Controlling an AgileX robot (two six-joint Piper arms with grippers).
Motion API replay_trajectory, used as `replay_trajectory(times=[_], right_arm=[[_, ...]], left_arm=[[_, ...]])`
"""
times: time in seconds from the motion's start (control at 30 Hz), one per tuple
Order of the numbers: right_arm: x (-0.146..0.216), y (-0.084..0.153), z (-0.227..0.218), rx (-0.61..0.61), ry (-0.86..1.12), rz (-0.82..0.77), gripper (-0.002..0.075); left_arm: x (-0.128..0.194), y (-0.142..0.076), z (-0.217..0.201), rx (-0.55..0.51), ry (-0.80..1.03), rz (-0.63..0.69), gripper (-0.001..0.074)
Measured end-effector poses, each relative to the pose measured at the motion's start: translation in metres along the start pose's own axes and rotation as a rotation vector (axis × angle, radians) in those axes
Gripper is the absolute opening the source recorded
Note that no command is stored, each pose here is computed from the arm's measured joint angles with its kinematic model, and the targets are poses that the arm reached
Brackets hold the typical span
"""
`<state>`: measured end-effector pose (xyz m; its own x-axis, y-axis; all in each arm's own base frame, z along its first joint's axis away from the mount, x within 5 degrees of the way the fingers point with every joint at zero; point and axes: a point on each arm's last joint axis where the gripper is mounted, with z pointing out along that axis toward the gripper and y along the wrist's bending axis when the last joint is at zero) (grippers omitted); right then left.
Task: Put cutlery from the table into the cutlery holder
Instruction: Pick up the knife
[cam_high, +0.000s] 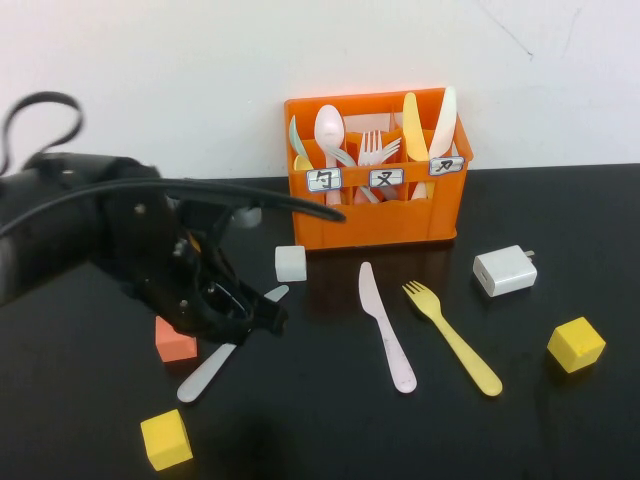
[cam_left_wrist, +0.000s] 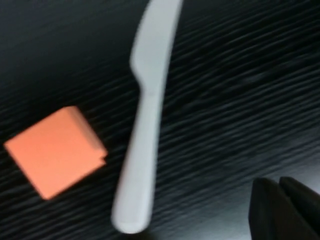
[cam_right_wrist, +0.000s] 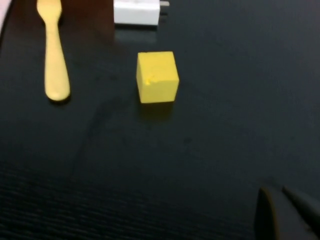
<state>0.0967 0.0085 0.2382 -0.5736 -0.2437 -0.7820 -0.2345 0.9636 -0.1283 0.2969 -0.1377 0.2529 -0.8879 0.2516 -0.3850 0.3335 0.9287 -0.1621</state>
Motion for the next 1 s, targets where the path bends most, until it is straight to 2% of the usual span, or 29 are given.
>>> replay_trajectory(times=[0.1,0.17,0.27,0.37,0.53,1.0], right_arm=[[0.000,0.000,0.000,-0.005,-0.003,0.009,-0.0002],[0.000,0.001,0.000,-0.007,-0.004,0.012,-0.0002],[-0.001,0.001,0.000,-0.006,-0.006,0.012,-0.0002],[-0.001,0.001,0.000,-0.006,-0.006,0.013,-0.0002],[-0.001,0.001,0.000,-0.007,-0.007,0.014,-0.0002],[-0.001,0.001,0.000,-0.007,-0.007,0.014,-0.0002]], left_arm=[[-0.002,0.004,0.016,-0.035,0.061,0.015,0.0045],[-0.006,0.006,0.025,-0.046,0.081,0.022,0.0106],[-0.016,0.008,0.038,-0.066,0.094,0.039,0.0240],[-0.026,0.010,0.049,-0.081,0.104,0.054,0.0330],[-0.036,0.013,0.061,-0.105,0.129,0.075,0.0363],[-0.031,0.020,0.087,-0.148,0.208,0.107,0.0364]])
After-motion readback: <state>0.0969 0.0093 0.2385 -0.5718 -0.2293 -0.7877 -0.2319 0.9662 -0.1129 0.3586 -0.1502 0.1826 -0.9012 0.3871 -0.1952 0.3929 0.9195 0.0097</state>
